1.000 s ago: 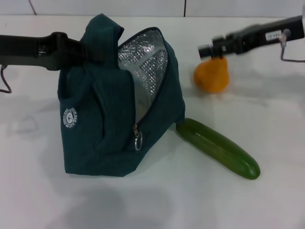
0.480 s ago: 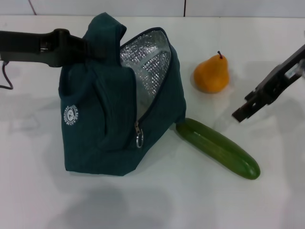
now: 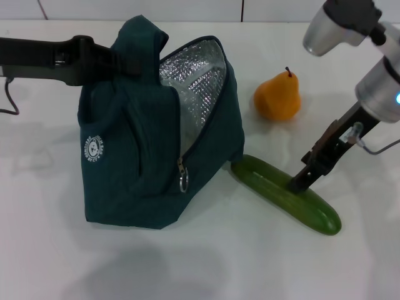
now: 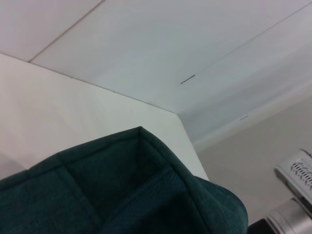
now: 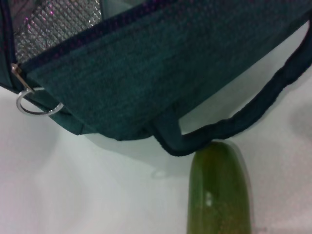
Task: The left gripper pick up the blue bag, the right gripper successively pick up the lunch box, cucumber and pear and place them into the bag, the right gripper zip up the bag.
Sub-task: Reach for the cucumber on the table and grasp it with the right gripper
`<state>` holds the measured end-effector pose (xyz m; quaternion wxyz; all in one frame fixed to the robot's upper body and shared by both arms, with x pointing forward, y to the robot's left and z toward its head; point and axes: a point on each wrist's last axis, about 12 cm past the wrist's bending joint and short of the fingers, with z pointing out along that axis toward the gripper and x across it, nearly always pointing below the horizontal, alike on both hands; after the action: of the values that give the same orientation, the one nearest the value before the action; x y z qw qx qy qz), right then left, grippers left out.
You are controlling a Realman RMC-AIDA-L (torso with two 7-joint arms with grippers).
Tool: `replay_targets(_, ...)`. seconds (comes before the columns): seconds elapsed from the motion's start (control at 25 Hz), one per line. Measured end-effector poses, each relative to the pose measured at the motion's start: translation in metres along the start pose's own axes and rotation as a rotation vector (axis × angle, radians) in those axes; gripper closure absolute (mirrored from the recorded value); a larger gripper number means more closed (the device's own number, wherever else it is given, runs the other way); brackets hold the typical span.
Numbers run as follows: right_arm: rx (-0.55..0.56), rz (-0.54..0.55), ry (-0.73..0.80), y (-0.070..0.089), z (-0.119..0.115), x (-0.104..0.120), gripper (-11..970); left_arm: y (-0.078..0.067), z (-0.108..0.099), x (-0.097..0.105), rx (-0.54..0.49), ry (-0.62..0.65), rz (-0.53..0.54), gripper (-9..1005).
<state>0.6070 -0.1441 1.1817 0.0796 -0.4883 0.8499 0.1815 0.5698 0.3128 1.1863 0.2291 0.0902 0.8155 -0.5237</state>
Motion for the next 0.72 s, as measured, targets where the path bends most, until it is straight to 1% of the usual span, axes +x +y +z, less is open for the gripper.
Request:
replay_targets(0.16, -0.017, 0.007, -0.009, 0.001, 0.01, 0.001, 245, 0.0, 0.001, 0.0, 0.002, 0.002, 0.0, 920)
replay_targets(0.72, -0.011, -0.006, 0.001, 0.004, 0.033, 0.006, 254, -0.002, 0.006, 0.0, 0.007, 0.016, 0.005, 917)
